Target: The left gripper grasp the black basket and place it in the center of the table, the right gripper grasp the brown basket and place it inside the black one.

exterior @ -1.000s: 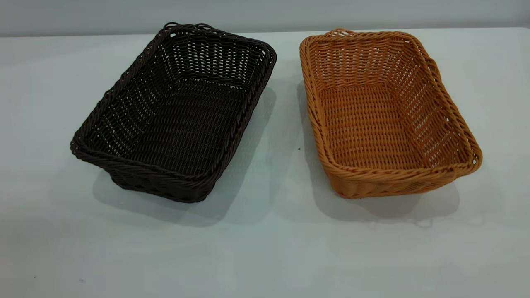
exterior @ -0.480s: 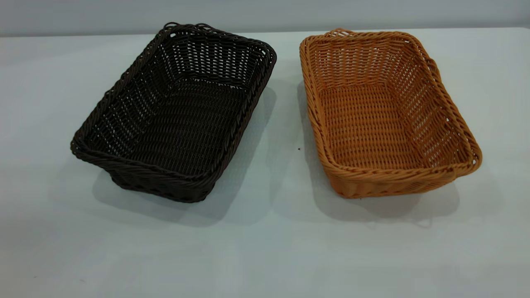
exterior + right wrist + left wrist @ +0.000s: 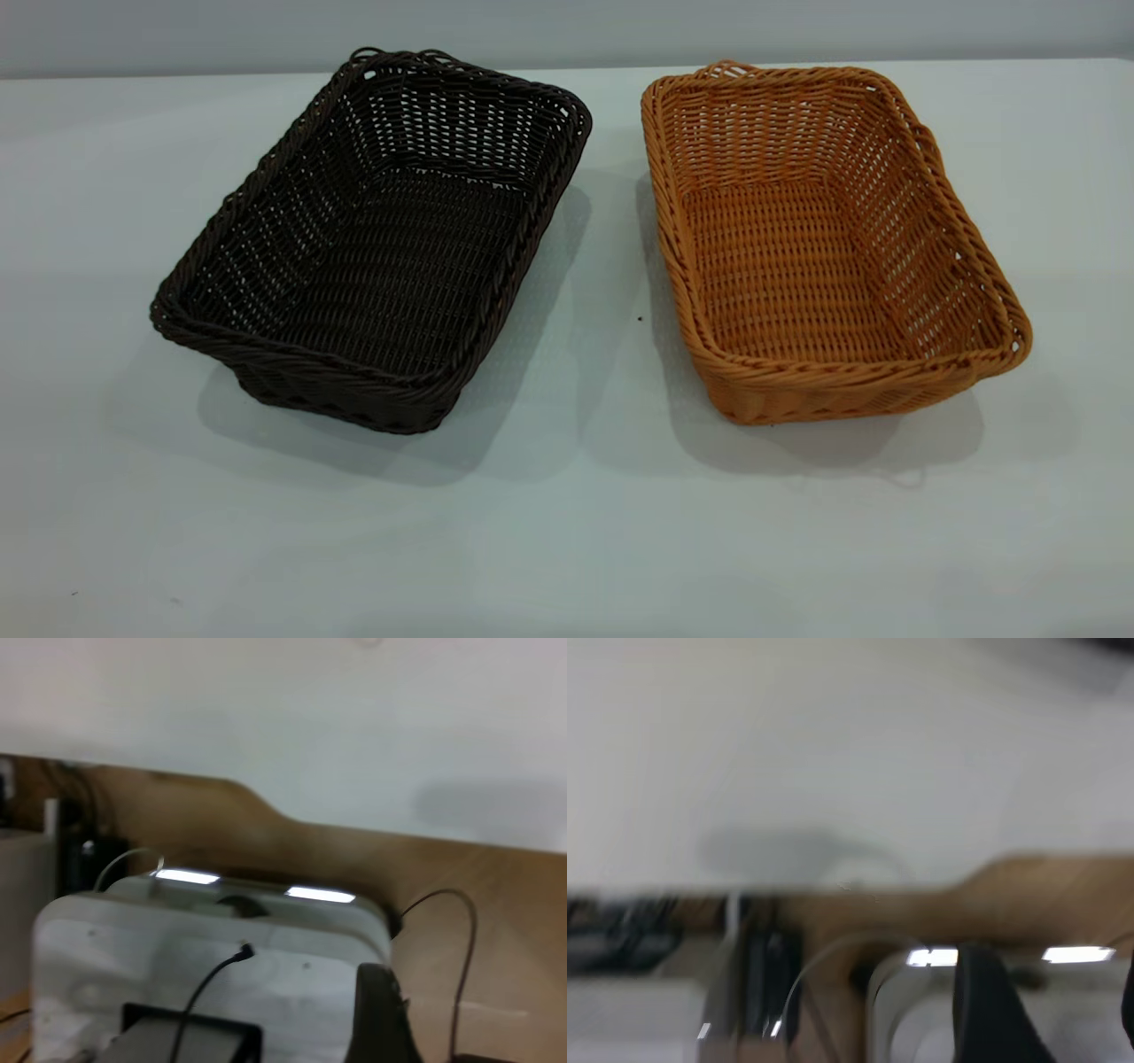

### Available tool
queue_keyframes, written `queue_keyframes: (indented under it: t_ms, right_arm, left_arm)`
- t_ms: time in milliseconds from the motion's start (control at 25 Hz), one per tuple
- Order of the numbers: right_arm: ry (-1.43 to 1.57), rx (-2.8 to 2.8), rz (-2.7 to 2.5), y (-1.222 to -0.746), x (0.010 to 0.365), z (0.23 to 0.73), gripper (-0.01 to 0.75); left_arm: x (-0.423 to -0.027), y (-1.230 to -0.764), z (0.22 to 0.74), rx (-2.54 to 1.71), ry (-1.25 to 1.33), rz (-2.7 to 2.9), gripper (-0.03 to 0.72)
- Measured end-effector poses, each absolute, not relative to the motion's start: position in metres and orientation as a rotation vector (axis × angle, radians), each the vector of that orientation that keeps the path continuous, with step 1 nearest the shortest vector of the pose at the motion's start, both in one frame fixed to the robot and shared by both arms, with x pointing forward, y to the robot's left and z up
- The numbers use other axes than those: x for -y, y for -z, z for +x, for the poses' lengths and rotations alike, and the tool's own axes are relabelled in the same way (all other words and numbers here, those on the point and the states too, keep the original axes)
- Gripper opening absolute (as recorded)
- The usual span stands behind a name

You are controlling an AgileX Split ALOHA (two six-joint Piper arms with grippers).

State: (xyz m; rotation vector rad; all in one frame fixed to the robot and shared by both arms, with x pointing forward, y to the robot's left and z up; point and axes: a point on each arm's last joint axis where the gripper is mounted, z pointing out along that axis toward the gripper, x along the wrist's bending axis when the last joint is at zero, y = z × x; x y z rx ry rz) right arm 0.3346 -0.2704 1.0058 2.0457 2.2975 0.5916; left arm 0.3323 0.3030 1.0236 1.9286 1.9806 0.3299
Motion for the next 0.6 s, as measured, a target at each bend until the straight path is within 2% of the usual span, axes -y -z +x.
queue_keyframes:
  t_ms: [280,400,520,600]
  right_arm:
    - [-0.806,-2.24,2.011,-1.0,0.261,0.373,0.446]
    - [-0.853,-2.272,1.993,-0.991,0.257,0.389,0.526]
    - [-0.874,-2.314,2.08,-0.977,0.252,0.402,0.606]
    - [-0.899,-2.322,2.186,-0.967,0.247,0.41,0.622]
  left_arm:
    - [-0.302,-1.017,0.38,-1.821,-0.383,1.88,0.332]
    - [-0.302,-1.012,0.399,-1.796,-0.338,1.901,0.364]
    - [-0.303,-1.012,0.421,-1.77,-0.311,1.902,0.43]
    - [-0.303,-1.015,0.436,-1.739,-0.316,1.881,0.477]
